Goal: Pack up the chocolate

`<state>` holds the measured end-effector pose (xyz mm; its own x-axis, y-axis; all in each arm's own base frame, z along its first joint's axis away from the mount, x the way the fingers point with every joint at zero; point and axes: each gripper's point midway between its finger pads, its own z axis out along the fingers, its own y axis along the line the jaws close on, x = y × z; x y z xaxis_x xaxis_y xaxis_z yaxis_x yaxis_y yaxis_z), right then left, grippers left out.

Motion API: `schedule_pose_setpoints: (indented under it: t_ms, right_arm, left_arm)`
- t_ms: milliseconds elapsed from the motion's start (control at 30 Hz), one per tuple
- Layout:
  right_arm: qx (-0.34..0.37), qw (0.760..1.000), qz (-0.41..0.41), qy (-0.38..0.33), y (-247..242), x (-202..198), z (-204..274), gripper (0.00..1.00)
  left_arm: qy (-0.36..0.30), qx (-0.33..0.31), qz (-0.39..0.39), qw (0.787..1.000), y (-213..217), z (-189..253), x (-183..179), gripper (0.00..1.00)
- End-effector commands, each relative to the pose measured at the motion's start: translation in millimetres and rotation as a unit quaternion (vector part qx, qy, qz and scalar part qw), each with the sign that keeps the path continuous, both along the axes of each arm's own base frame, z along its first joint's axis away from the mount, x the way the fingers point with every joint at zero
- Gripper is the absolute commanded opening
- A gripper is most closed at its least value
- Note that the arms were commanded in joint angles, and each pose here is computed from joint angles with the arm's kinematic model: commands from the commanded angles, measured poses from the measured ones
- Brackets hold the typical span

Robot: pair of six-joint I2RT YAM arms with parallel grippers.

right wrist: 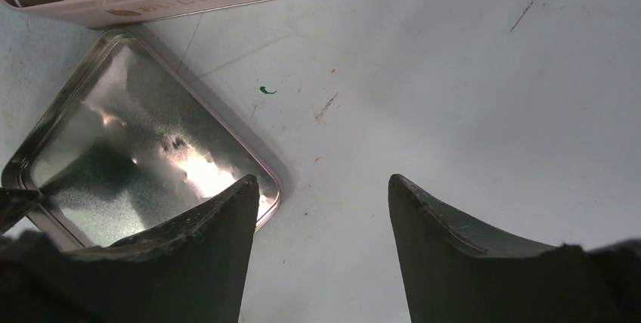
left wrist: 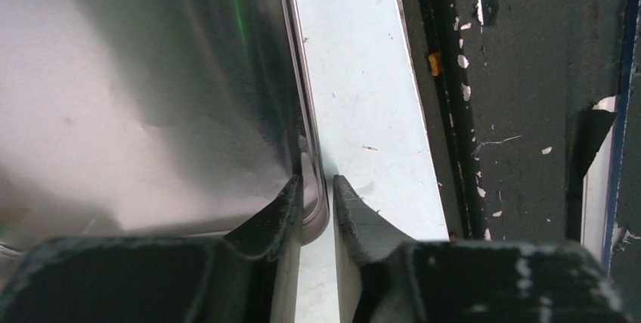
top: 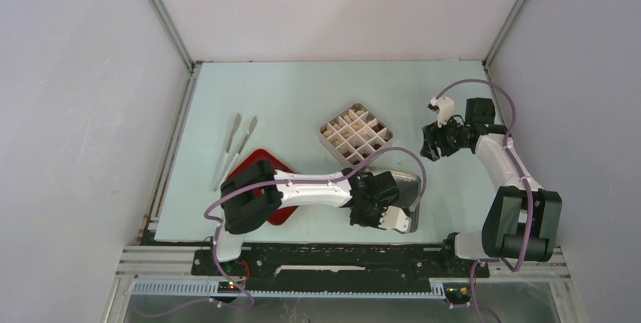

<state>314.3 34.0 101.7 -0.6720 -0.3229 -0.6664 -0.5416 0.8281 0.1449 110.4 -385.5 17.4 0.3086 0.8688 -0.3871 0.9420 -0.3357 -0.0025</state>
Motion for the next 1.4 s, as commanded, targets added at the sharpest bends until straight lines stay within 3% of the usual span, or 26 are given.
schedule_pose_setpoints:
  t_ms: [0, 67, 133, 400, 533, 767, 1133, 1233, 1367]
  right_arm:
    - [0.003, 0.999, 0.000, -0.044, -1, 14, 25, 0.66]
    - [0.001, 0.999, -0.001, -0.046, -2, 15, 26, 0.66]
    - [-0.004, 0.998, -0.011, -0.055, -7, 16, 31, 0.66]
    - [0.011, 0.990, -0.015, -0.143, -13, 7, 95, 0.66]
    - [0.015, 0.980, -0.002, -0.198, -13, -3, 132, 0.67]
    - [0.052, 0.951, 0.177, -0.246, 41, -78, 165, 0.69]
    - [-0.005, 0.920, 0.379, -0.100, 102, -149, 104, 0.69]
    - [-0.003, 0.911, 0.401, -0.092, 114, -158, 99, 0.70]
    - [-0.056, 0.926, 0.359, -0.097, 104, -136, 83, 0.71]
  left_arm:
    - [0.014, -0.010, -0.004, 1.000, -13, 14, -3, 0.20]
    - [0.010, -0.012, -0.010, 1.000, -13, 20, -2, 0.06]
    - [0.001, -0.024, -0.017, 1.000, -14, 35, 4, 0.00]
    - [0.077, -0.139, 0.002, 0.987, -16, 141, 13, 0.00]
    - [0.127, -0.182, 0.024, 0.975, -12, 171, 20, 0.00]
    - [0.233, -0.195, 0.050, 0.951, -8, 185, 29, 0.00]
    - [0.262, -0.190, 0.063, 0.944, -11, 179, 46, 0.00]
    - [0.264, -0.194, 0.068, 0.942, -12, 180, 50, 0.00]
    - [0.266, -0.200, 0.071, 0.940, -14, 183, 52, 0.00]
